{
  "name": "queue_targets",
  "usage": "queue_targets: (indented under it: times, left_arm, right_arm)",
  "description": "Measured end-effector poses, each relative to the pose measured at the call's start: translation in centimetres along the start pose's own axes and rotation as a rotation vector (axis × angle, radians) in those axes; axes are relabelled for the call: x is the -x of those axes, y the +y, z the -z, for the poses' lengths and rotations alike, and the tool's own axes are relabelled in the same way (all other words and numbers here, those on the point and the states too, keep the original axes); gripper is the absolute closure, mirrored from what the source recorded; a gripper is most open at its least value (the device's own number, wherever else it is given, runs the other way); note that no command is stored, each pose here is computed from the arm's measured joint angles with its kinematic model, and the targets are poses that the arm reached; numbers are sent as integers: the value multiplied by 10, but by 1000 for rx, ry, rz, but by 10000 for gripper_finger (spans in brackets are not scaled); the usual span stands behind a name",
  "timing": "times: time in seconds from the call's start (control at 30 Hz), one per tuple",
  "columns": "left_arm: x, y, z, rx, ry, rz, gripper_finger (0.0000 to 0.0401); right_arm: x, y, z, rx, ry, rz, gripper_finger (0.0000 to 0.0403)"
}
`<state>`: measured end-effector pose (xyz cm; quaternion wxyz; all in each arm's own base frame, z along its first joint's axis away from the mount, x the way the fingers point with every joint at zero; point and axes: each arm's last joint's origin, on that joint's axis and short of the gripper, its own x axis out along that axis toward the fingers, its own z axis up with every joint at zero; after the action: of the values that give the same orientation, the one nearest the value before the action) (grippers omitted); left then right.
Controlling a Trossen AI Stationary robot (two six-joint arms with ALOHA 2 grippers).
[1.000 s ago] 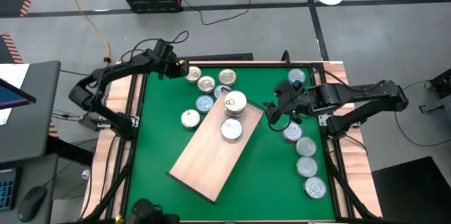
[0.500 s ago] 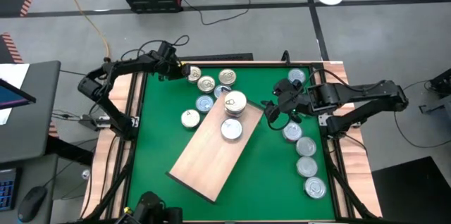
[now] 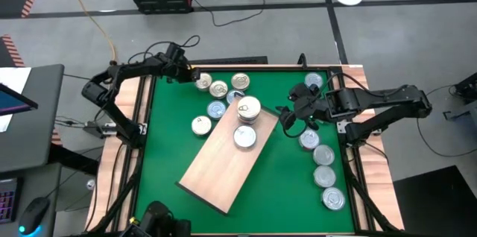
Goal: Stack canned seafood by type on shelf
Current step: Stack the blue pink tuna can on top of the other blue pink tuna cans on the shelf
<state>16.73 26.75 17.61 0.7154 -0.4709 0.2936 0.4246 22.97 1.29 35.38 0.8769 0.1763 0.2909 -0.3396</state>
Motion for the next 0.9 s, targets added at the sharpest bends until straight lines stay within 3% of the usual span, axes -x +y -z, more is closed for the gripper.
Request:
queue_targets:
  times: [0.27,0.5,0.63,0.77,0.9]
  left_arm:
    - [1,18,15,-67,153,-143,400]
    - [44,10,11,-133,52,-163,401]
    - [77,2,16,-256,-10,-155,398]
    - [97,-12,20,-377,-87,-113,365]
    - [101,-26,15,-529,-60,-108,290]
  right_arm:
    - [0,2,-3,-18,-27,-18,97]
    - [-1,1,-4,-17,-27,-13,97]
    - [-1,1,-4,-18,-28,-14,97]
    - [-1,2,-4,-21,-26,-25,97]
    - [-1,2,-4,-23,11,-66,97]
